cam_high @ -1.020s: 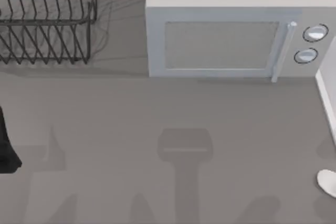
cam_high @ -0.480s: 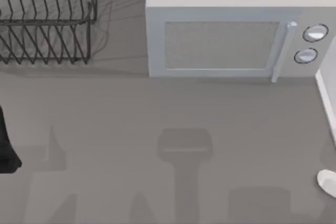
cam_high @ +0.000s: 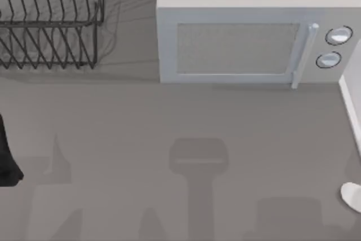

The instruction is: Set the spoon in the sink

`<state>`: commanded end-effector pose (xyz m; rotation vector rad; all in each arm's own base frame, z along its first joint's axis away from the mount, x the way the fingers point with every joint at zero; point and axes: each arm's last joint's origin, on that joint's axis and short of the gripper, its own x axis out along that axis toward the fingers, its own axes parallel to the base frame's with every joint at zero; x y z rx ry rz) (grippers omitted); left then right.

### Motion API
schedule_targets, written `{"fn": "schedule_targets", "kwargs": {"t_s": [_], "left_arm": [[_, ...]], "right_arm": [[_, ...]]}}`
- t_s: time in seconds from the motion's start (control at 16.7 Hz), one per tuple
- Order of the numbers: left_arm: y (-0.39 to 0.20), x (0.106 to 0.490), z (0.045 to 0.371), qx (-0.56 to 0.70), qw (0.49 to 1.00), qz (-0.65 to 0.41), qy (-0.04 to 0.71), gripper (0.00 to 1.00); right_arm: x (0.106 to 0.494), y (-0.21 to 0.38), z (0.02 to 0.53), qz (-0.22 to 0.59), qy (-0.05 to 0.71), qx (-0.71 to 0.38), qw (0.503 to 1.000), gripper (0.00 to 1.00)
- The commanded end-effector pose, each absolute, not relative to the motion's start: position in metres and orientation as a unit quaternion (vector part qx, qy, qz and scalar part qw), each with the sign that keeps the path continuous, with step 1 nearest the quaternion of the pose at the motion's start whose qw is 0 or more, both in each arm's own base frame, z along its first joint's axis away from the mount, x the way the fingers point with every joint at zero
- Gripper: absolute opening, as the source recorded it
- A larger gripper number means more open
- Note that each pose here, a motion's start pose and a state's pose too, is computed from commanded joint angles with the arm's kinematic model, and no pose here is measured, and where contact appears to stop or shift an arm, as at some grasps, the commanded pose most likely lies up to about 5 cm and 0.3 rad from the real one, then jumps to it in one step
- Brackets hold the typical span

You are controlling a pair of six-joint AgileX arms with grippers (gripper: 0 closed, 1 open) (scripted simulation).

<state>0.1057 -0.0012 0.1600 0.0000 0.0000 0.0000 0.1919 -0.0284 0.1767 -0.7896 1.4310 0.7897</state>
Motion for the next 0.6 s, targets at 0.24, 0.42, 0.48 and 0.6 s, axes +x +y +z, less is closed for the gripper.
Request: {"fn": "schedule_targets", "kwargs": {"t_s": [0.24,0.42,0.48,0.6], "left_arm": [[-0.001,0.106,0.160,0.000,1.000,0.000,0.000,1.00],[-0.001,0.106,0.160,0.000,1.000,0.000,0.000,1.00],[-0.001,0.106,0.160,0.000,1.000,0.000,0.000,1.00],[-0.001,0.106,0.160,0.000,1.000,0.000,0.000,1.00]], "right_arm": [[0.196,-0.030,0.135,0.340,0.618,-0.345,0.619,1.00],[0.193,-0.029,0.106,0.340,0.618,-0.345,0.619,1.00],[0.191,-0.029,0.099,0.341,0.619,-0.344,0.618,1.00],[0.189,-0.029,0.093,0.342,0.620,-0.344,0.617,1.00]]}}
